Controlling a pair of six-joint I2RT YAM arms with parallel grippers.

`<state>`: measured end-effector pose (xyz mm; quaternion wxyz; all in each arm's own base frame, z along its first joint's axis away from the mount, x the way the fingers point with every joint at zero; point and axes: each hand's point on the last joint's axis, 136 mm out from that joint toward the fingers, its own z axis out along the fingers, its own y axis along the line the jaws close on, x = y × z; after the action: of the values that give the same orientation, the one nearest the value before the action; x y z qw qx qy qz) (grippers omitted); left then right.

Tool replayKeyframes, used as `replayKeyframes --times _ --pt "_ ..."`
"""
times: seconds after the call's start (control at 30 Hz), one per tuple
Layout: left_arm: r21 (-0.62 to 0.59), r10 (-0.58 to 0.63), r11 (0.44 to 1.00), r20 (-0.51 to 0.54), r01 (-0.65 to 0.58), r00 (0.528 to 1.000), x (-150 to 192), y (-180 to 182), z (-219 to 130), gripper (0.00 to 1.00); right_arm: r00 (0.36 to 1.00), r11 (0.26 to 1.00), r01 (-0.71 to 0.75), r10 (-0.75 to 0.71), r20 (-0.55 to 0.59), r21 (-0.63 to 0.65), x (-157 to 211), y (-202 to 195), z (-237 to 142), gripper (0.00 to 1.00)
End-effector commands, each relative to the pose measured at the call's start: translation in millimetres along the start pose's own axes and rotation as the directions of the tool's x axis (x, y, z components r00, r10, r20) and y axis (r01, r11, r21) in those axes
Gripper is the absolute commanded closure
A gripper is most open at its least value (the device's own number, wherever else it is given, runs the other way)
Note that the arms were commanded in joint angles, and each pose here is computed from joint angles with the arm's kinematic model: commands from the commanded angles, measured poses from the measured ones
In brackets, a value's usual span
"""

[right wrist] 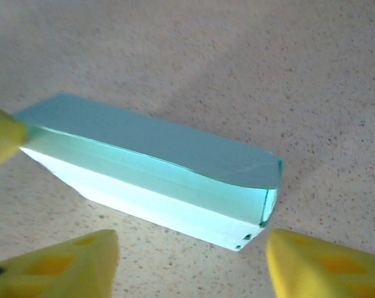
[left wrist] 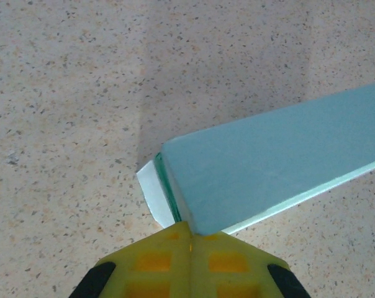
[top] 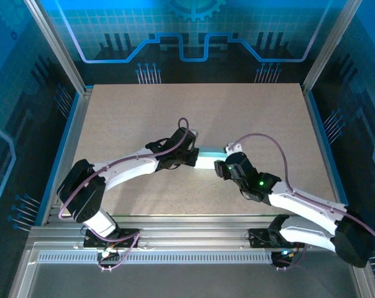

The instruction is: Fold the paper box

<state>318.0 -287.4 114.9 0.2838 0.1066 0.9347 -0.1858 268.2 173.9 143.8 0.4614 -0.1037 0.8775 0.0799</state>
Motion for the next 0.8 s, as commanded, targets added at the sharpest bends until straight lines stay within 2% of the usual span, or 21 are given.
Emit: replayKeyframes --times 0.0,0.13,0.23,0.33,0.47,0.67,0.77 --pt "-0.071 0.000 0.997 -0.177 -0.013 0.984 52.2 19.6 18.4 1.00 0.999 0.997 0.018 -0.016 0.038 -0.071 -10.2 7.9 -17.5 0.25" --pt "-0.071 0.013 0.997 -0.181 -0.026 0.983 52.8 18.8 19.6 1.00 0.996 0.996 -0.047 0.053 0.076 -0.080 -33.6 2.7 -32.2 0.18" --pt "-0.066 0.026 0.997 -0.180 -0.038 0.983 51.0 17.3 19.4 1.00 0.977 0.977 -0.211 0.211 -0.013 -0.028 -38.4 -16.6 -29.1 0.16" --pt "-0.067 0.036 0.997 -0.184 -0.049 0.982 50.2 16.6 20.2 1.00 0.913 0.918 -0.394 0.386 -0.132 -0.040 -38.3 -26.5 -16.9 0.17" --pt "-0.071 0.046 0.996 -0.198 -0.061 0.979 50.0 15.8 20.9 1.00 0.812 0.821 -0.567 0.546 -0.206 -0.062 -42.3 -33.6 -2.5 0.18" --pt "-0.065 0.054 0.996 -0.198 -0.068 0.979 49.4 14.2 21.5 1.00 0.676 0.703 -0.710 0.660 -0.326 -0.048 -26.4 -40.3 21.9 0.22" --pt "-0.058 0.060 0.996 -0.205 -0.073 0.977 49.8 12.7 21.4 1.00 0.632 0.666 -0.745 0.688 -0.356 -0.036 -14.2 -43.0 30.3 0.24"
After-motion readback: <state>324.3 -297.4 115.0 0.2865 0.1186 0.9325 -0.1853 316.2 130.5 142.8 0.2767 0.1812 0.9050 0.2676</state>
